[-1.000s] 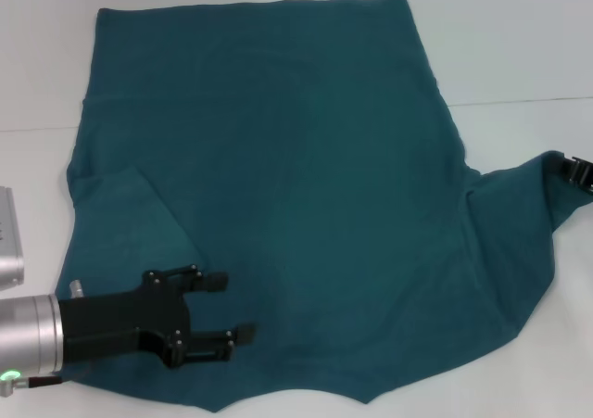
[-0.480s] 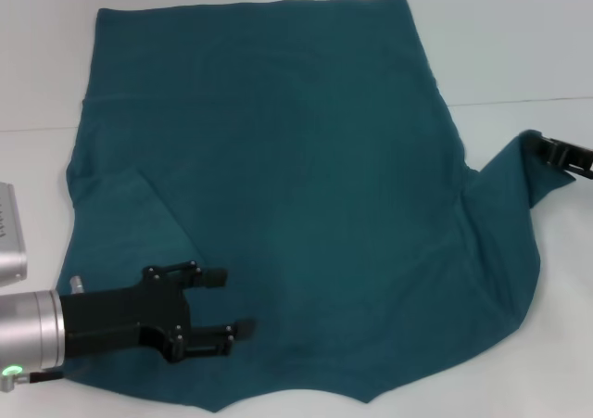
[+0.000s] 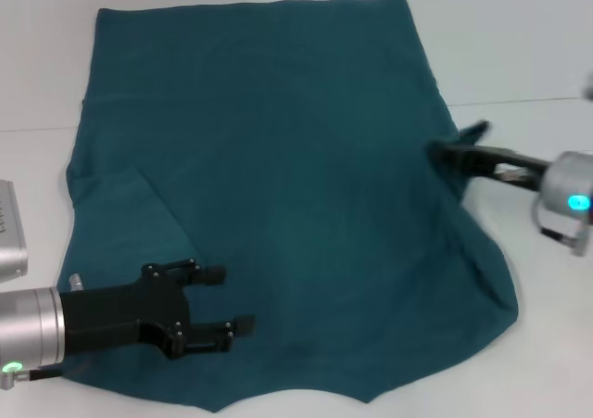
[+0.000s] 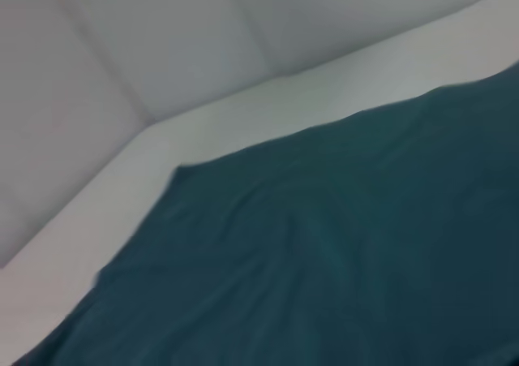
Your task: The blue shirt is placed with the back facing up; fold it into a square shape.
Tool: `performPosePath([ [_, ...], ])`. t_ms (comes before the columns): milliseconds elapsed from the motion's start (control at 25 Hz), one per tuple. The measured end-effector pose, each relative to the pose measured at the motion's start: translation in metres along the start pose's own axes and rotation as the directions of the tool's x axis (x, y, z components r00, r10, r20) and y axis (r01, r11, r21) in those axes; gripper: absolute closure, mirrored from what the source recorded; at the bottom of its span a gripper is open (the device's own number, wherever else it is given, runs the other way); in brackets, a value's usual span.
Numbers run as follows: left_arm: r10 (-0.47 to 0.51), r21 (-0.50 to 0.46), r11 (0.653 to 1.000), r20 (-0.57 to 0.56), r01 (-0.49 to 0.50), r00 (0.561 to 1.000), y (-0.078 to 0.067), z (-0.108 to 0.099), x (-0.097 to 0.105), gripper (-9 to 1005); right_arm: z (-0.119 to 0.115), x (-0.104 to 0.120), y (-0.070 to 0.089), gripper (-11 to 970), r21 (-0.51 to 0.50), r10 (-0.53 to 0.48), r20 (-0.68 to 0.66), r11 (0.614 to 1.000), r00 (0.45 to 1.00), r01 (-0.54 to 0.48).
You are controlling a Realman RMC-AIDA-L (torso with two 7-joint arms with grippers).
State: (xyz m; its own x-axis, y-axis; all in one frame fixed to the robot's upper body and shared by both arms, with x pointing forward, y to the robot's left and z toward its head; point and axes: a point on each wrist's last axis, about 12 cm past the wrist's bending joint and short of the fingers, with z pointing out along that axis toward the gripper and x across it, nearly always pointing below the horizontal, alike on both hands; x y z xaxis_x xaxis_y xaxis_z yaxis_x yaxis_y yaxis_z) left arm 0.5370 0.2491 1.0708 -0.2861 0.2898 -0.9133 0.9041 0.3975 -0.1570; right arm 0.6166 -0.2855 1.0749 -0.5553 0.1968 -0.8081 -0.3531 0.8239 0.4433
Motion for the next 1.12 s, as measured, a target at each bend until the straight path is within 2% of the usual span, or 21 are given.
performPosePath([
  [80, 0.0, 0.0, 1.0, 0.0, 0.0, 1.0, 0.0, 0.0, 0.0, 171, 0.014, 0.002, 0.014, 919, -0.05, -0.038, -0.033, 0.998, 0.999, 0.036],
  [120, -0.001, 0.0, 1.0, 0.0, 0.001, 1.0, 0.0, 0.0, 0.0, 171, 0.014, 0.002, 0.014, 919, -0.05, -0.038, -0.033, 0.998, 0.999, 0.036],
  [160, -0.001, -0.001, 1.0, 0.0, 0.001, 1.0, 0.0, 0.0, 0.0, 171, 0.026, 0.003, 0.028, 918, -0.1, -0.076, -0.063, 0.992, 0.995, 0.07],
  [320, -0.002, -0.002, 1.0, -0.001, 0.002, 1.0, 0.0, 0.001, 0.0, 171, 0.033, 0.001, 0.04, 916, -0.141, -0.09, -0.07, 0.987, 0.993, 0.08],
  [360, -0.003, -0.001, 1.0, -0.001, 0.003, 1.0, 0.0, 0.001, 0.0, 171, 0.032, 0.0, 0.04, 888, -0.146, -0.084, -0.064, 0.986, 0.994, 0.074],
  [640, -0.014, -0.001, 1.0, -0.003, 0.014, 1.0, 0.0, 0.001, 0.001, 172, 0.015, -0.002, 0.028, 695, -0.156, -0.042, -0.034, 0.987, 0.999, 0.036],
  [920, -0.015, 0.007, 1.0, -0.005, 0.015, 1.0, -0.001, 0.003, 0.0, 172, -0.003, -0.004, 0.002, 367, -0.055, 0.076, -0.117, 0.995, 0.99, -0.082],
  [1120, -0.015, 0.015, 1.0, -0.008, 0.015, 1.0, -0.002, 0.004, 0.0, 172, -0.015, -0.007, -0.005, 165, -0.031, 0.142, -0.199, 0.988, 0.97, -0.152],
])
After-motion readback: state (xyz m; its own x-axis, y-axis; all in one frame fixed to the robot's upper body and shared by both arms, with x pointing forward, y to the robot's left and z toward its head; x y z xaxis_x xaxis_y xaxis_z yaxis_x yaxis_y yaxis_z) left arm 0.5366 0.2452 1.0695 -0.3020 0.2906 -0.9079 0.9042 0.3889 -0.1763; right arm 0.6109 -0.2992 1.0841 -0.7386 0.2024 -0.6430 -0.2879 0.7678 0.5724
